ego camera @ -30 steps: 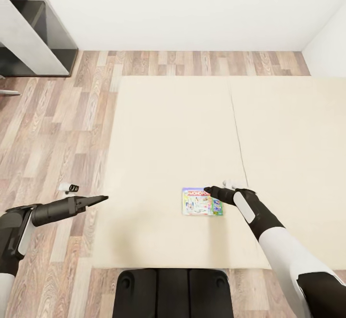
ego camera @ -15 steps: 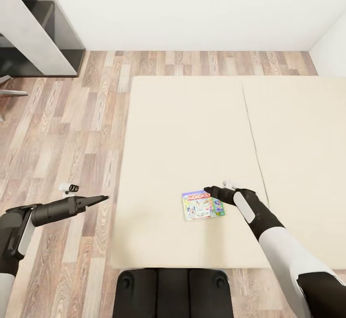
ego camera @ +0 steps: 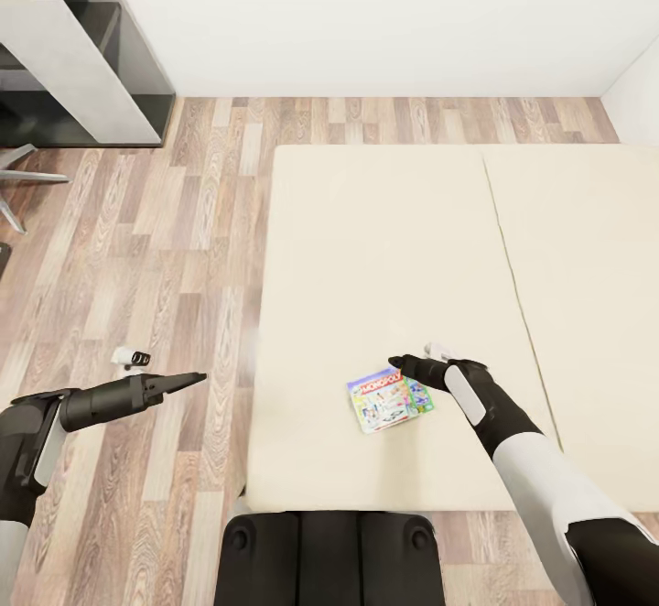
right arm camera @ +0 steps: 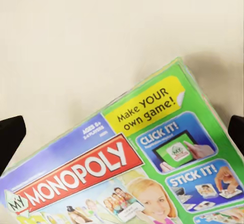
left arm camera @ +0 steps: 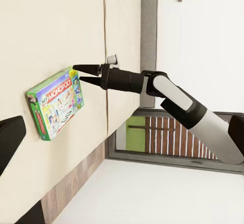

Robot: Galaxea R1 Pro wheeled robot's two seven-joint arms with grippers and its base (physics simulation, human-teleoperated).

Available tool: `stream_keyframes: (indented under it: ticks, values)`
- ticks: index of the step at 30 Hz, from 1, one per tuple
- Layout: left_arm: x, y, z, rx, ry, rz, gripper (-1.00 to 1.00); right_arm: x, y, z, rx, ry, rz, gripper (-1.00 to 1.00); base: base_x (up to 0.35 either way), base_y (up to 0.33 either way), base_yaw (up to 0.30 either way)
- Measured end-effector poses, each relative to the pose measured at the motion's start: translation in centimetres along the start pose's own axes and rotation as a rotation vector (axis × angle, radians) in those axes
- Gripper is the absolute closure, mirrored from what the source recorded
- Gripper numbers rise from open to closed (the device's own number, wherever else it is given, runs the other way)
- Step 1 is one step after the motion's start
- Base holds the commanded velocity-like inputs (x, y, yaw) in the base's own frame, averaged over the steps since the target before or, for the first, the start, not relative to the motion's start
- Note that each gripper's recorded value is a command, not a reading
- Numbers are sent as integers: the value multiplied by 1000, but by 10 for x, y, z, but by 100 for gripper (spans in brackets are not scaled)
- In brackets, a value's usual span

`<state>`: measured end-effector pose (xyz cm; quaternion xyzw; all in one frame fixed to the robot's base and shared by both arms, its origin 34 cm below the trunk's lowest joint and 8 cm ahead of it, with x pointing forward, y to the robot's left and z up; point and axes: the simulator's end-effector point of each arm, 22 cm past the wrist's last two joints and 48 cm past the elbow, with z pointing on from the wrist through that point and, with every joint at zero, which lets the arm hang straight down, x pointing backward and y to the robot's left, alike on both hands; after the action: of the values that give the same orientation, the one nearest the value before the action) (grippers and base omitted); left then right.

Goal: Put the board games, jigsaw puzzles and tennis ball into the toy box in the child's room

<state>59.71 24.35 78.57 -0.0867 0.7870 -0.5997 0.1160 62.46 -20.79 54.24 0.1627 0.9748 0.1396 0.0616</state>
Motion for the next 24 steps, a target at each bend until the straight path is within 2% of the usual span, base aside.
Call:
stream_keyframes:
  ticks: [24]
  values:
    - [0,0,-1,0,-2,1,-100,-1,0,-1,1,-1,-4,-100,0,237,0]
